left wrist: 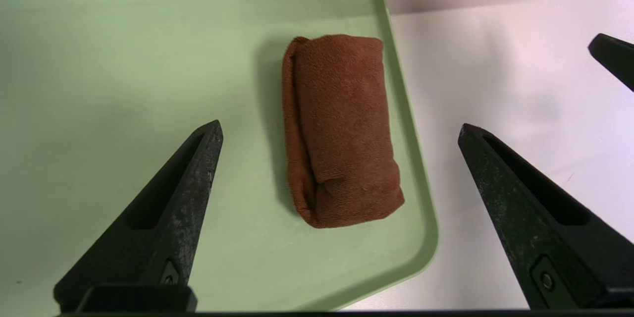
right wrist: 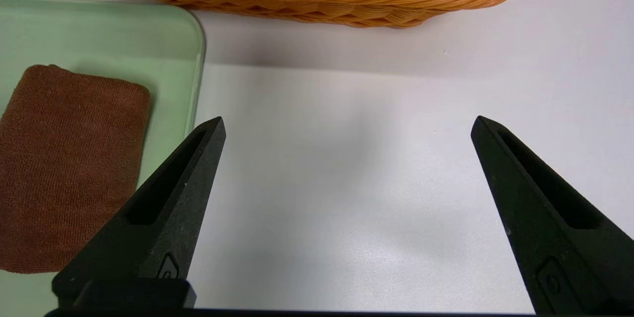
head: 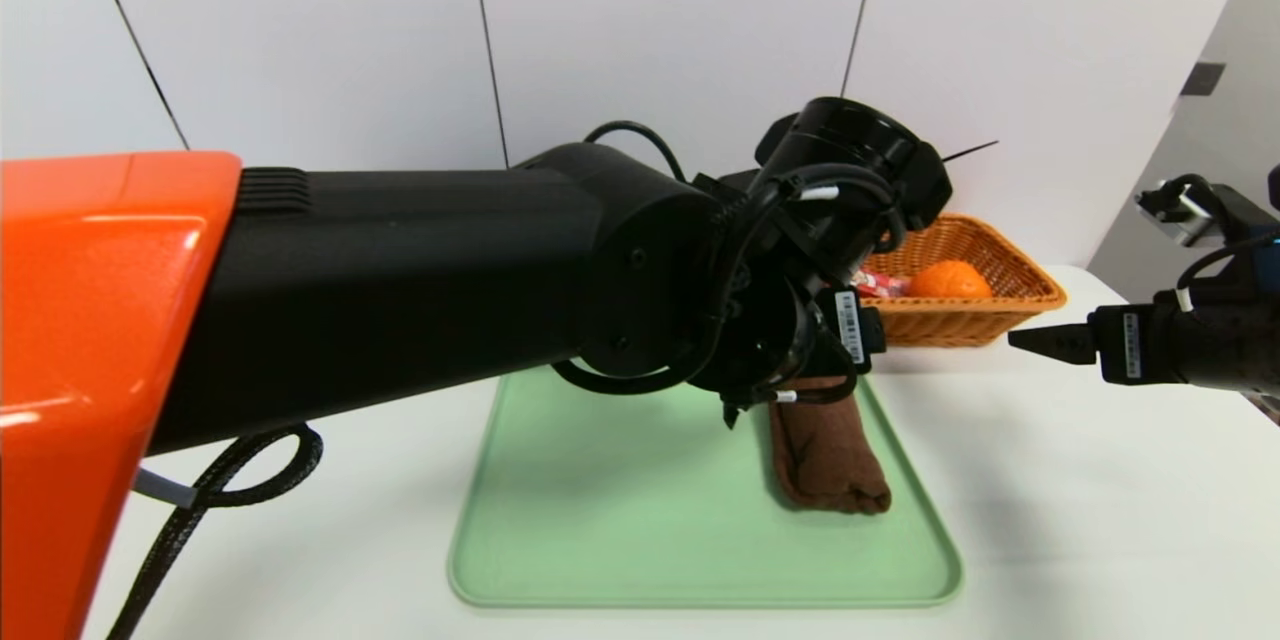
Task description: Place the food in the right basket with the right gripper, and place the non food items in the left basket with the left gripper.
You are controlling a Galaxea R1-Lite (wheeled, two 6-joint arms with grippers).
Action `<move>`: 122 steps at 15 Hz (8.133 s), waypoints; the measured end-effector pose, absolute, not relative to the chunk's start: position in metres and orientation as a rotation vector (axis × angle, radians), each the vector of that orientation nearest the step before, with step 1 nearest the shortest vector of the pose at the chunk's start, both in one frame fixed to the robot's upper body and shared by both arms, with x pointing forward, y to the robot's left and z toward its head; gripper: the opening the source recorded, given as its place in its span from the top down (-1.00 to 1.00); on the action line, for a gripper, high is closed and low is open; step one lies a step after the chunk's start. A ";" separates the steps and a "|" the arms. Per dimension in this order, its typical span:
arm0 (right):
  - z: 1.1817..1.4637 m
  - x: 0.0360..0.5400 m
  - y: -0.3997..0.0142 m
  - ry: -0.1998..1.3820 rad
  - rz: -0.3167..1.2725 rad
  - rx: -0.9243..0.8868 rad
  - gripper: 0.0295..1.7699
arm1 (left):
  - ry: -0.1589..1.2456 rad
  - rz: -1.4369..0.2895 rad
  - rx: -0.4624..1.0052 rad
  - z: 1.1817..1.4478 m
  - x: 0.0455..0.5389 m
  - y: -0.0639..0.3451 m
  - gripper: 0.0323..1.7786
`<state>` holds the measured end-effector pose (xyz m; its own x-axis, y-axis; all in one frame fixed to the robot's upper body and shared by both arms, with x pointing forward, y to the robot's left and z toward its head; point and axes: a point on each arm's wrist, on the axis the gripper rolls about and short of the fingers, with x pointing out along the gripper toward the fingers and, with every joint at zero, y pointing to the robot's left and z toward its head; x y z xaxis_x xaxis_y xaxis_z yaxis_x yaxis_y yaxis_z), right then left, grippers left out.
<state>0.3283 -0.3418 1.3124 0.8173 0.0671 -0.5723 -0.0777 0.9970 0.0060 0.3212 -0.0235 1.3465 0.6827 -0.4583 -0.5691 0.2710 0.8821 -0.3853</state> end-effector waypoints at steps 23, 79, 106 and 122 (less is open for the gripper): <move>1.303 0.323 -0.344 0.641 0.070 -0.015 -0.93 | 0.722 -0.348 -0.154 1.246 0.330 -0.083 -0.90; 1.298 0.314 -0.331 0.655 0.117 -0.037 -0.93 | 0.545 -0.121 -0.098 1.340 0.501 0.164 0.58; 1.336 0.308 -0.331 0.516 0.137 -0.064 -0.93 | 0.424 -0.238 0.001 1.460 0.354 0.200 -0.84; 1.370 0.168 -0.334 0.317 0.139 -0.157 -0.93 | 0.315 0.149 0.040 1.390 0.105 0.338 -0.90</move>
<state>0.1681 -0.3336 1.3696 0.9408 0.1113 -0.3200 -0.1605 0.9783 -0.1314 0.1050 0.3377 1.3898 0.9398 0.1519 -0.3060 -0.1393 0.9883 0.0626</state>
